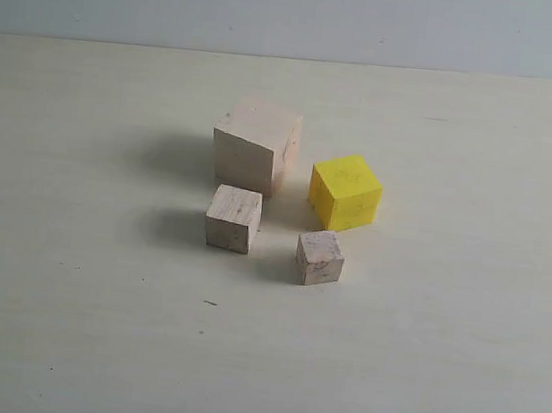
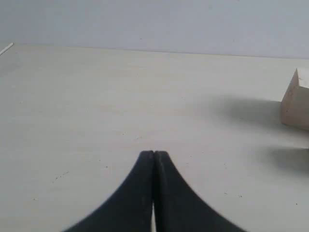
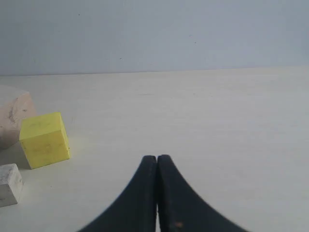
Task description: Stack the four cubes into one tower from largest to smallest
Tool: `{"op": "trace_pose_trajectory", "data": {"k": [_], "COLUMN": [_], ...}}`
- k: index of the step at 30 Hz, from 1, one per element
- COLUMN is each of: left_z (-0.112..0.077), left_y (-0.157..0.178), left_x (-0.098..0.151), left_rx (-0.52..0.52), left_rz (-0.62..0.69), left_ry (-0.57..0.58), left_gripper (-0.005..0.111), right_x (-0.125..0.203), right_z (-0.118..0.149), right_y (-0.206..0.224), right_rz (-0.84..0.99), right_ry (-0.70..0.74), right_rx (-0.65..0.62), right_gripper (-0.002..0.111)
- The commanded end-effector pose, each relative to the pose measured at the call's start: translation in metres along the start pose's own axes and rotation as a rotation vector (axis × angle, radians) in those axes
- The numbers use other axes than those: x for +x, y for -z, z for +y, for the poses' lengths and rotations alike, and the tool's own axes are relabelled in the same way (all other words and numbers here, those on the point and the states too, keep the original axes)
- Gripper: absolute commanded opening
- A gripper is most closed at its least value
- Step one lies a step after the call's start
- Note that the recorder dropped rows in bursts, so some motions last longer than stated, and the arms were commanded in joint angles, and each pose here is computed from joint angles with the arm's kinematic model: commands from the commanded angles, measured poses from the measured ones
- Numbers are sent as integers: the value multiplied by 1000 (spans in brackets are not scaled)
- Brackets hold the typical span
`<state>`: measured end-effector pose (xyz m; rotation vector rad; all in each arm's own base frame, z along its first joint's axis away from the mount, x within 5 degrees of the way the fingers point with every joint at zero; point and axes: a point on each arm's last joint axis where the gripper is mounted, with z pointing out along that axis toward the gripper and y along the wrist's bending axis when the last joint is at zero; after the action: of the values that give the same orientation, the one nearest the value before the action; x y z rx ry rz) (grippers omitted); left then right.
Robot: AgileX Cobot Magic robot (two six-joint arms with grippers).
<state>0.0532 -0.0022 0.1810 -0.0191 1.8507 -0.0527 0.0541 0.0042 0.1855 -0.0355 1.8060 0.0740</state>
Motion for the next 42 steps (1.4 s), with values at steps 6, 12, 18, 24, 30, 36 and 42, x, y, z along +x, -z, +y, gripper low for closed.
{"op": "trace_pose_trajectory", "data": {"k": [6,12,18,24,30,36,42], "left_z": [0,0,0,0,0,0,0], "left_y": [0,0,0,0,0,0,4], "left_x": [0,0,0,0,0,-2,-27], "left_rx": [5,5,5,5,5,4,-1], "left_rz": [-14,-14,-14,-14,-14,-33,-309], "left_ry": [-4,-4,-4,-4,-4,-14,-13], "left_gripper": [0,0,0,0,0,0,0], "right_x": [1,1,1,1,-3,-29,-50], "right_z": [0,0,0,-1,-1,0,0], "right_y": [0,0,0,0,0,5,16], "right_rz": [-7,-7,-7,-7,-49,-341,-607], "right_ry": [5,5,5,8,8,9,9], "right_rx": [6,6,6,7,7,6,5], "right_gripper": [0,0,0,0,0,0,0]}}
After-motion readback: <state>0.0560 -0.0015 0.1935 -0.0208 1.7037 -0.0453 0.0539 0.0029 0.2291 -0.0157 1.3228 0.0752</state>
